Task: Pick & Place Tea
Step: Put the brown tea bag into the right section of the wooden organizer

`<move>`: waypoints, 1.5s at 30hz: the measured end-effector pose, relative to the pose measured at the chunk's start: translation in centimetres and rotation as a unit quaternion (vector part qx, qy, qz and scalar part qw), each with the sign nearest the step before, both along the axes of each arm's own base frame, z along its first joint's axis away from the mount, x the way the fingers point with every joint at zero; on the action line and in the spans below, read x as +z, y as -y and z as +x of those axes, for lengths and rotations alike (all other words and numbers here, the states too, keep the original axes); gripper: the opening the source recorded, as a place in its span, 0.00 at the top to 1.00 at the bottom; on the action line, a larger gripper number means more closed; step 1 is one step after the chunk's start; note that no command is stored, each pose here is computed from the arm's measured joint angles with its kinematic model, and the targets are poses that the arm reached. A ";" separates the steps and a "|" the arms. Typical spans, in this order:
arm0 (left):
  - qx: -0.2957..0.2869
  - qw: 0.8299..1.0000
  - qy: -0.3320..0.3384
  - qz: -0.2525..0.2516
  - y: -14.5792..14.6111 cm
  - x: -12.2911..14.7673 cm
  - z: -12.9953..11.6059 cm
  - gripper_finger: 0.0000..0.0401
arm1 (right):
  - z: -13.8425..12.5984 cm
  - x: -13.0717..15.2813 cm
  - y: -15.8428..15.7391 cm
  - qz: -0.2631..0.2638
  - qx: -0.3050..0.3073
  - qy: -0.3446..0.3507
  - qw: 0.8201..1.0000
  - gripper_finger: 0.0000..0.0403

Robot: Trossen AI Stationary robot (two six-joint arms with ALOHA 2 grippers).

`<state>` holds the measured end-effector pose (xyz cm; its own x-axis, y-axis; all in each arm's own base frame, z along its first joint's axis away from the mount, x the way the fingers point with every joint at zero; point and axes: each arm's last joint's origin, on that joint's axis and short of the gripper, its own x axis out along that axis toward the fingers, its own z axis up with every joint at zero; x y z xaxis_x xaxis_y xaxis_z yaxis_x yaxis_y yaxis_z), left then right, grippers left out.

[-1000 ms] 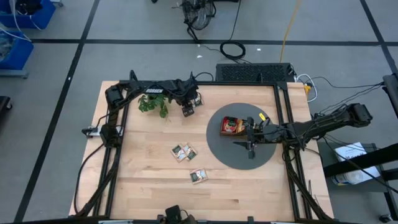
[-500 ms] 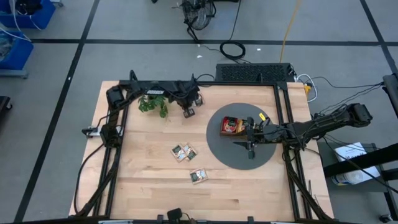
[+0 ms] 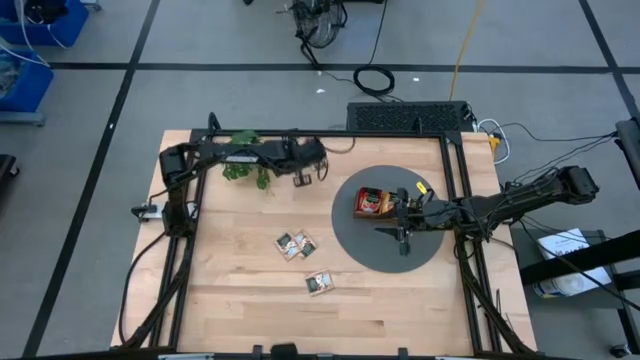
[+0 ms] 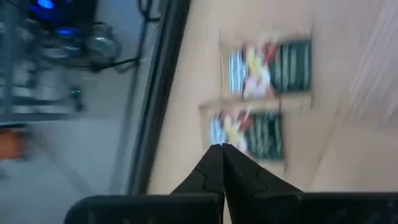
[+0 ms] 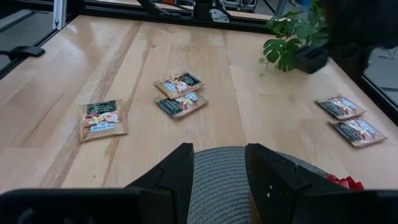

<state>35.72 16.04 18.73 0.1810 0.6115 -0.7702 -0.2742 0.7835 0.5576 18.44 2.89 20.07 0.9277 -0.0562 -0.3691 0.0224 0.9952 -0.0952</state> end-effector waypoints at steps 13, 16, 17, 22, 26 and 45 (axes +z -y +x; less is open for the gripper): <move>0.097 0.980 0.056 -0.167 -6.7 -5.0 -2.6 1.00 | 0.0 0.0 0.0 0.014 -0.005 0.002 1.000 0.68; 0.087 0.978 0.069 -0.178 -6.7 -5.5 -2.2 1.00 | 0.0 0.0 0.0 0.014 -0.005 0.003 1.000 0.68; 0.086 0.977 0.067 -0.181 -6.7 -5.6 -2.1 1.00 | 0.0 0.1 0.0 0.014 -0.005 0.004 1.000 0.68; 0.049 0.960 0.072 -0.265 -5.7 -5.9 -2.0 1.00 | 0.0 0.1 0.0 0.014 -0.005 0.004 1.000 0.68; 0.032 0.924 0.055 -0.378 -3.2 -5.8 -2.0 1.00 | 0.0 0.0 0.0 0.012 -0.005 0.001 1.000 0.68; -0.280 0.901 -0.012 -0.331 8.5 -0.8 0.8 0.92 | -0.1 -0.1 0.0 0.012 -0.005 -0.007 1.000 0.68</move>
<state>36.55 7.56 17.90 0.2975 -0.1648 -0.9404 0.2723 0.9587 -0.0819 18.38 2.89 19.92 0.9216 -0.0568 -0.3839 0.0316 0.9969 -0.0714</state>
